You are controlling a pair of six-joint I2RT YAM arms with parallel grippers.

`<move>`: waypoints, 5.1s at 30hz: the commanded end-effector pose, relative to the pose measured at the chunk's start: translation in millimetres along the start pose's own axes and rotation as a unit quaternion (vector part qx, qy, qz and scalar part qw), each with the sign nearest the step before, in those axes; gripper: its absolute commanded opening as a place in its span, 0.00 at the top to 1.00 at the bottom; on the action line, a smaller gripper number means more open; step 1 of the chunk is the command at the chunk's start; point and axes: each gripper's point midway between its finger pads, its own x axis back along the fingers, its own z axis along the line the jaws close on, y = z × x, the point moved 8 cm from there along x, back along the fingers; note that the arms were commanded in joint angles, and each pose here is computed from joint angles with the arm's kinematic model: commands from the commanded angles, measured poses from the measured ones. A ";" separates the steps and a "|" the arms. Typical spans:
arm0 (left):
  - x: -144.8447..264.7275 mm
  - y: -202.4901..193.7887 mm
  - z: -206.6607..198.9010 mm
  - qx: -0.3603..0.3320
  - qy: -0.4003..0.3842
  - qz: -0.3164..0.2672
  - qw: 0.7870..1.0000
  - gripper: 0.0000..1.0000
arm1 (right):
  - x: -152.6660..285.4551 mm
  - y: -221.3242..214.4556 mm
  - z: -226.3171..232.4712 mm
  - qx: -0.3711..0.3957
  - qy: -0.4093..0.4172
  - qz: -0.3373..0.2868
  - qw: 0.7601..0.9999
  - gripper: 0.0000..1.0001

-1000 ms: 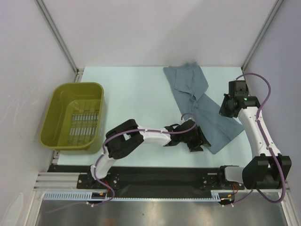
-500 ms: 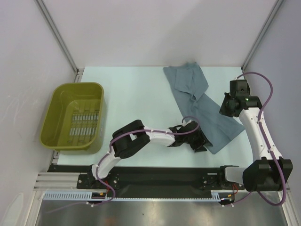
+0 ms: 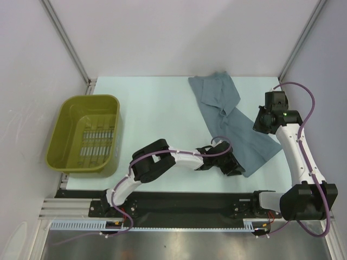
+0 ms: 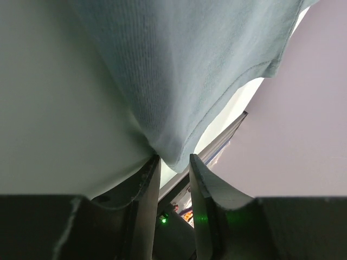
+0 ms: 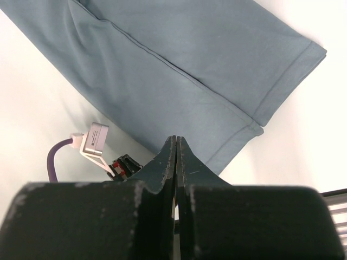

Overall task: Fold and stack the t-shirts
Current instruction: Fold the tshirt

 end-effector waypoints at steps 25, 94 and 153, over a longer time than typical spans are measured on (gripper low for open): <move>122.7 -0.2 120.4 -0.229 0.210 0.154 0.938 1.00 | 0.7 -49.3 30.9 0.018 0.095 0.066 0.993 1.00; 99.2 434.3 -24.3 -0.287 -0.163 -0.270 0.905 0.36 | -329.5 141.2 56.1 -0.142 0.268 -0.031 0.952 0.61; 267.7 61.1 100.7 -0.324 0.017 0.010 0.946 0.25 | -10.1 -133.9 12.5 -0.073 0.138 0.195 0.968 0.50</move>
